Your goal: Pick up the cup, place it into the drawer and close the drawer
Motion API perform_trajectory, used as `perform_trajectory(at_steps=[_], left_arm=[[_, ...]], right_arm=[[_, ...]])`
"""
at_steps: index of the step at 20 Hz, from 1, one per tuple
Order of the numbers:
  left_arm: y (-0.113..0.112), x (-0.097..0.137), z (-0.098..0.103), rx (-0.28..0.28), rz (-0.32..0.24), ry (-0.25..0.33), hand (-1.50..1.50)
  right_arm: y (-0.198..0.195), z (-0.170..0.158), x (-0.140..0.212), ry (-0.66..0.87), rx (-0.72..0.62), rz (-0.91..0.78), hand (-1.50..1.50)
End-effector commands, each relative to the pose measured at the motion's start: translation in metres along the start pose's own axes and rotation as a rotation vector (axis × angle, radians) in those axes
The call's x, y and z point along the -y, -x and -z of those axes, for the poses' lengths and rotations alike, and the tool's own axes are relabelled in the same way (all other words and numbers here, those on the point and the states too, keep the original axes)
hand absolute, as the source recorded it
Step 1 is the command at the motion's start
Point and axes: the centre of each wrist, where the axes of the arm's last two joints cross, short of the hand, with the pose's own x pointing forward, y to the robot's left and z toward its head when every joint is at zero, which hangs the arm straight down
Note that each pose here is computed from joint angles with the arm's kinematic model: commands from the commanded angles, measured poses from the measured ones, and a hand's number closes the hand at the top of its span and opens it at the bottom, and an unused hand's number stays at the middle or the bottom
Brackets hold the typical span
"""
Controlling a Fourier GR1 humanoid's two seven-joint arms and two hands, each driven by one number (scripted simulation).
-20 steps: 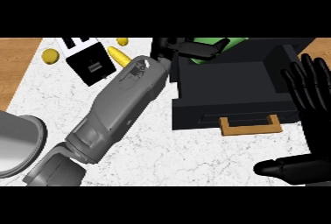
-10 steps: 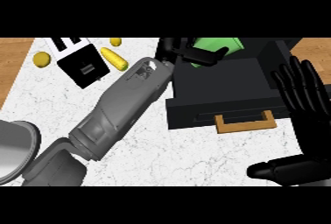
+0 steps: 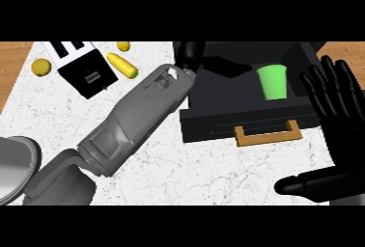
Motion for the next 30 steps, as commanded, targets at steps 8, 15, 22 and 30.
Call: perform_trajectory(at_steps=[8,15,22,30], left_arm=[[-0.019,0.003,0.004,0.134,-0.267,0.006,-1.5],[-0.019,-0.043,0.011,0.091,-0.359,-0.031,-1.5],[-0.016,-0.068,-0.013,0.104,-0.414,-0.139,-1.5],[0.014,-0.133,-0.078,0.047,-0.424,-0.178,-1.5]], right_arm=[[-0.007,-0.007,-0.004,-0.024,0.0,0.092,-1.5],[-0.022,-0.02,0.017,-0.064,-0.015,0.05,1.5],[-0.02,-0.036,0.015,-0.181,-0.082,-0.193,1.5],[-0.016,-0.026,0.019,-0.22,-0.168,-0.34,1.5]])
